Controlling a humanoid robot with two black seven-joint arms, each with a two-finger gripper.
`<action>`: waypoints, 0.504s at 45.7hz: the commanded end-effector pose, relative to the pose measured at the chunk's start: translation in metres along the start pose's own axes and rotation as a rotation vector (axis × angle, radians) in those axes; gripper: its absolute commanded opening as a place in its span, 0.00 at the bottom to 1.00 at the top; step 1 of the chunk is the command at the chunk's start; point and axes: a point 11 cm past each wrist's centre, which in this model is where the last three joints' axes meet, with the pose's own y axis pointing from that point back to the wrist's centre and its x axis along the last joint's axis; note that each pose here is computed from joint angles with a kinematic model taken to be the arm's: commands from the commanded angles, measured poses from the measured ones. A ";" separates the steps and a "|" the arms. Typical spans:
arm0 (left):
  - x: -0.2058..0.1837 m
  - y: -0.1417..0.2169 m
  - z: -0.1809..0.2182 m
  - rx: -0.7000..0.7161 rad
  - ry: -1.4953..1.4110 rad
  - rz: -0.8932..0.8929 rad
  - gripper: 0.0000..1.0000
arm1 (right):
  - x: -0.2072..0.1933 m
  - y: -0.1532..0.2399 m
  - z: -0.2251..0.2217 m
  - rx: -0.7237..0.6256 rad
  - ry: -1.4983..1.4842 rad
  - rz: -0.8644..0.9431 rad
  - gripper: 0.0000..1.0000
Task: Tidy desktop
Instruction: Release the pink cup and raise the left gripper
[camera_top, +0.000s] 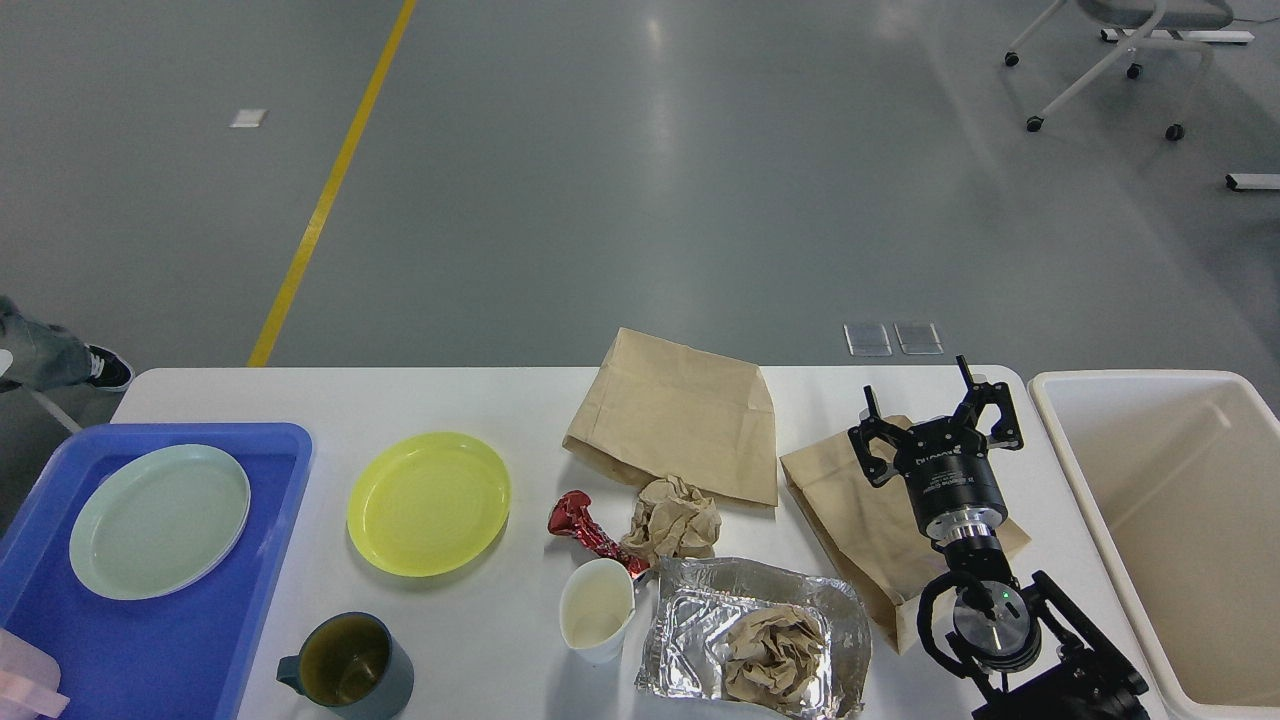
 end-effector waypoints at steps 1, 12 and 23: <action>0.000 -0.002 0.003 -0.028 0.034 0.027 0.93 | 0.000 0.000 0.000 0.000 0.000 -0.001 1.00; -0.003 0.009 -0.003 -0.034 0.078 -0.024 0.95 | -0.001 0.000 0.000 0.000 -0.002 -0.001 1.00; 0.004 0.051 0.008 -0.032 0.048 -0.134 0.95 | -0.001 0.000 0.000 -0.001 0.000 -0.002 1.00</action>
